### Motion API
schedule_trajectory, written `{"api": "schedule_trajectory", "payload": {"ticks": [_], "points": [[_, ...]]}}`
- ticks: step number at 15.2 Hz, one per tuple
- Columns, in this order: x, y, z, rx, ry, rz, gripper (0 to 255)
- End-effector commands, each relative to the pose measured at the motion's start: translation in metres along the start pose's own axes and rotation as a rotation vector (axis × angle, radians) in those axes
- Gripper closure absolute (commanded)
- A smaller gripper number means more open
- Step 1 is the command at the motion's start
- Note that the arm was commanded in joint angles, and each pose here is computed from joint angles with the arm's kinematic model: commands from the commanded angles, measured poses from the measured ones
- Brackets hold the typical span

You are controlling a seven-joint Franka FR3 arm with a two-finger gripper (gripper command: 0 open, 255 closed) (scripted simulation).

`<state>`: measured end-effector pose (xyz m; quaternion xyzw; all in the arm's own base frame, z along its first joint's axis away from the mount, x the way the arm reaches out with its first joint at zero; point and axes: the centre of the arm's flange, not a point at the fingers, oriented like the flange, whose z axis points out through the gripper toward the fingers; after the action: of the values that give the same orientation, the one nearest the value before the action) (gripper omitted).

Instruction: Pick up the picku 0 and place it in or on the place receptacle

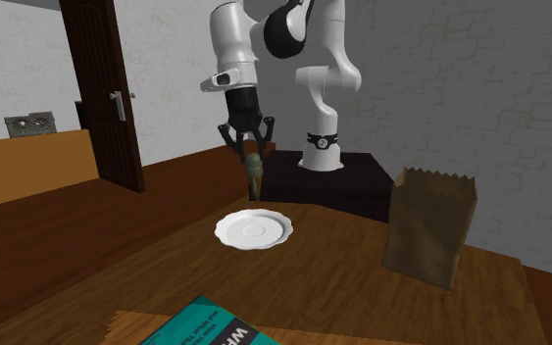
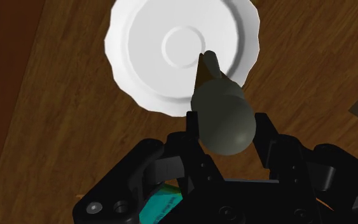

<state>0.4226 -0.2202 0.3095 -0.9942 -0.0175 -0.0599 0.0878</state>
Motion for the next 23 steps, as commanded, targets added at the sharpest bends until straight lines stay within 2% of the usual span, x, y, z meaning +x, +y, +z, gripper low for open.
{"api": "schedule_trajectory", "payload": {"ticks": [1,10,18,19,23], "points": [[0.000,0.003,0.010,0.000,0.001,0.000,255],[-0.006,0.011,0.057,0.000,0.001,0.000,255],[-0.006,0.011,0.057,0.000,0.001,0.000,255],[-0.006,0.011,0.057,0.000,0.001,0.000,0],[-0.006,0.011,0.057,0.000,0.001,0.000,0]]}}
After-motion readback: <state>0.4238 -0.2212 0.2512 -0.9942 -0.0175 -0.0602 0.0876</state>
